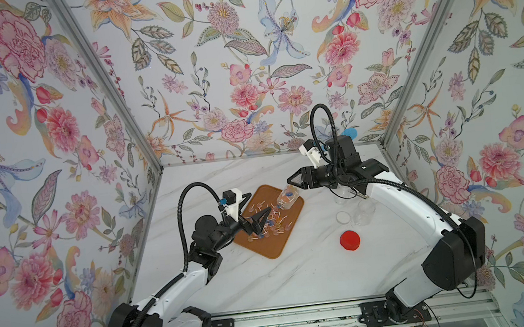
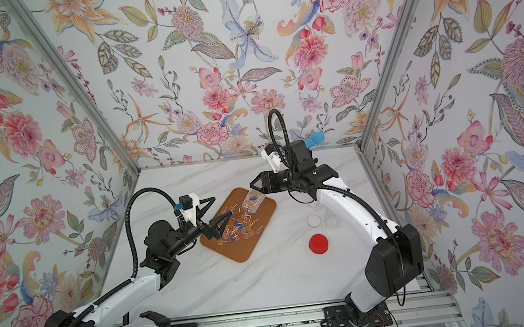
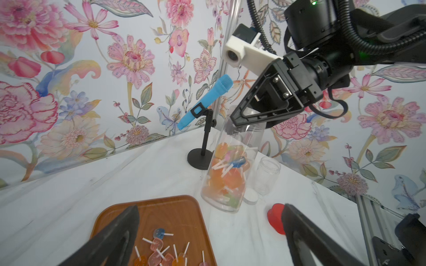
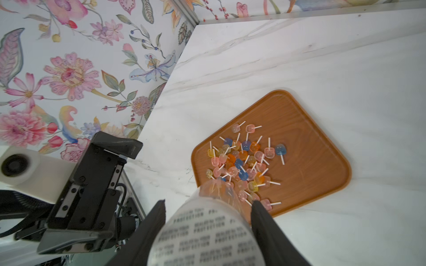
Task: Pour the candies out of the jar
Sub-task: Pick up the jar from the center of the board.
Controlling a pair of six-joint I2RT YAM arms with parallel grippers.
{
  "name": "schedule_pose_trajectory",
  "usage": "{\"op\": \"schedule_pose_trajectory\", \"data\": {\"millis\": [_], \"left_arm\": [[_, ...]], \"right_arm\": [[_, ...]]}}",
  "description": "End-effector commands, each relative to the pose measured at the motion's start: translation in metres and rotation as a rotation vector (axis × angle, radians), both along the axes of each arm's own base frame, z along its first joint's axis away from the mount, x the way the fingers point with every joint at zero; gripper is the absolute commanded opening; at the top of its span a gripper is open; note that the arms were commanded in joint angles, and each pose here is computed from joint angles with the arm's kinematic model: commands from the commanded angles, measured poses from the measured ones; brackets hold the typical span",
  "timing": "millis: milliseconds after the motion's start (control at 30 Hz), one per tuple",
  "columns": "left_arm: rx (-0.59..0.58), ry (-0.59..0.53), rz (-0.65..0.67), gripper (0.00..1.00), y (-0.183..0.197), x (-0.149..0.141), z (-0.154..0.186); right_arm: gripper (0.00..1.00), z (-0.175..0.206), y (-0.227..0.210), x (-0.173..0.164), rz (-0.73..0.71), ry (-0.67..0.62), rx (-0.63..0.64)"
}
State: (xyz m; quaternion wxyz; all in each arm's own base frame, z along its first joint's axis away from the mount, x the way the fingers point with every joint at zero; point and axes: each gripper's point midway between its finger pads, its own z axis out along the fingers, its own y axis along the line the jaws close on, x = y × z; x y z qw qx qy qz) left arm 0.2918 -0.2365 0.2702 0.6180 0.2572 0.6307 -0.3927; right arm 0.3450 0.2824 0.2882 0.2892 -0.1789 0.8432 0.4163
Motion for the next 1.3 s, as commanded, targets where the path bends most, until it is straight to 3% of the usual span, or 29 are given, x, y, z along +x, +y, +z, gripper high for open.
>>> {"op": "schedule_pose_trajectory", "data": {"millis": [0, 267, 533, 967, 1133, 1267], "left_arm": [[-0.017, -0.110, -0.118, 0.99, -0.019, -0.016, 0.028], [-0.033, -0.167, -0.206, 0.99, -0.043, -0.016, 0.051], [-0.038, -0.166, -0.240, 0.90, -0.055, -0.015, 0.053], [-0.047, -0.179, -0.202, 0.82, -0.047, -0.017, 0.061], [-0.038, -0.159, -0.208, 0.72, -0.050, -0.015, 0.057], [-0.031, -0.130, -0.217, 0.71, -0.053, -0.012, 0.049]], "right_arm": [[0.37, 0.049, 0.016, -0.027, 0.131, -0.023, 0.186], [0.35, 0.077, 0.030, -0.045, 0.232, 0.001, 0.321], [0.35, 0.090, 0.035, -0.055, 0.259, -0.019, 0.380], [0.33, 0.079, 0.036, -0.051, 0.248, -0.010, 0.364], [0.33, 0.076, 0.038, -0.053, 0.250, -0.006, 0.360], [0.33, 0.078, 0.040, -0.057, 0.258, -0.010, 0.367]]}}
